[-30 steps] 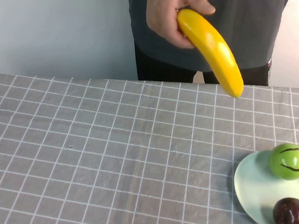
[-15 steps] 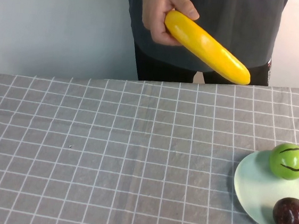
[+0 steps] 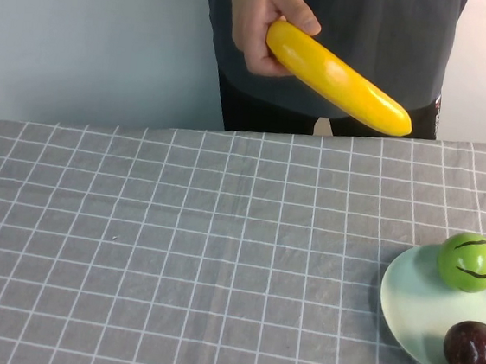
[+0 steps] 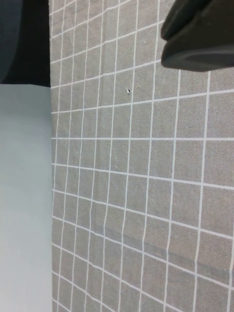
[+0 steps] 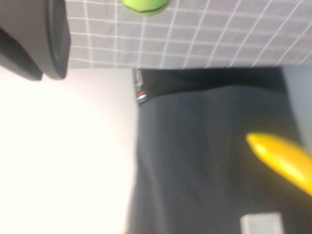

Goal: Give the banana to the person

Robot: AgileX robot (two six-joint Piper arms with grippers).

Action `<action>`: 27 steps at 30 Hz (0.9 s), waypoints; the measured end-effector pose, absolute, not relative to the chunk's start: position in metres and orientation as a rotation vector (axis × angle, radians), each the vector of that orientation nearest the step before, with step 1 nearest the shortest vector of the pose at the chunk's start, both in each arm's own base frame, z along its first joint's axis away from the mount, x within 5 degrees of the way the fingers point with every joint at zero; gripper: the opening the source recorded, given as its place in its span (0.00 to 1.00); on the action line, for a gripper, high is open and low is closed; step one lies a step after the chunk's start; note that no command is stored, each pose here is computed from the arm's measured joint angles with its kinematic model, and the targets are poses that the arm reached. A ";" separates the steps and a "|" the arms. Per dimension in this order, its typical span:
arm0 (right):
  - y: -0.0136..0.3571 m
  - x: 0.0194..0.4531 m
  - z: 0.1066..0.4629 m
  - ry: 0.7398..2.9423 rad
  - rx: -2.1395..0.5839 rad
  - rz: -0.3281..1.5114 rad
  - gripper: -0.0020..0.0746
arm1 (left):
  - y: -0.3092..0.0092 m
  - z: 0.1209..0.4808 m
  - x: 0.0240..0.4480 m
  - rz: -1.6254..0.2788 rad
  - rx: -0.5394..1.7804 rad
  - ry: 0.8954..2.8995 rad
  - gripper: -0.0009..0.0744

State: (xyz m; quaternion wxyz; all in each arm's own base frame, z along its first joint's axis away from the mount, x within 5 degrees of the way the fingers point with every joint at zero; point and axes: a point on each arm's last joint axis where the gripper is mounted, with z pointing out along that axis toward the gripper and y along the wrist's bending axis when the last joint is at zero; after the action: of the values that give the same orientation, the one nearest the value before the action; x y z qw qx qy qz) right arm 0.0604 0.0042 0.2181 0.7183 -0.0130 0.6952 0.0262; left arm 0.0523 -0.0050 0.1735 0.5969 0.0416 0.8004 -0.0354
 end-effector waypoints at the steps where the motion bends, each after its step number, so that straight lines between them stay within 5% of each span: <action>1: 0.003 0.058 0.214 1.523 -0.011 0.054 0.01 | -0.005 0.174 0.052 -0.082 0.097 1.858 0.01; 27: -0.001 0.057 0.204 1.514 0.009 -0.024 0.01 | -0.005 0.174 0.052 -0.082 0.097 1.858 0.01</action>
State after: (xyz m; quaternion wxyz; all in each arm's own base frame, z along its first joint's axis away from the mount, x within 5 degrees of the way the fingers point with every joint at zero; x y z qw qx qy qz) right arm 0.0568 -0.0011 0.2037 0.7267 0.0042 0.6869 -0.0107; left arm 0.0523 -0.0050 0.1735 0.5969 0.0416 0.8004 -0.0354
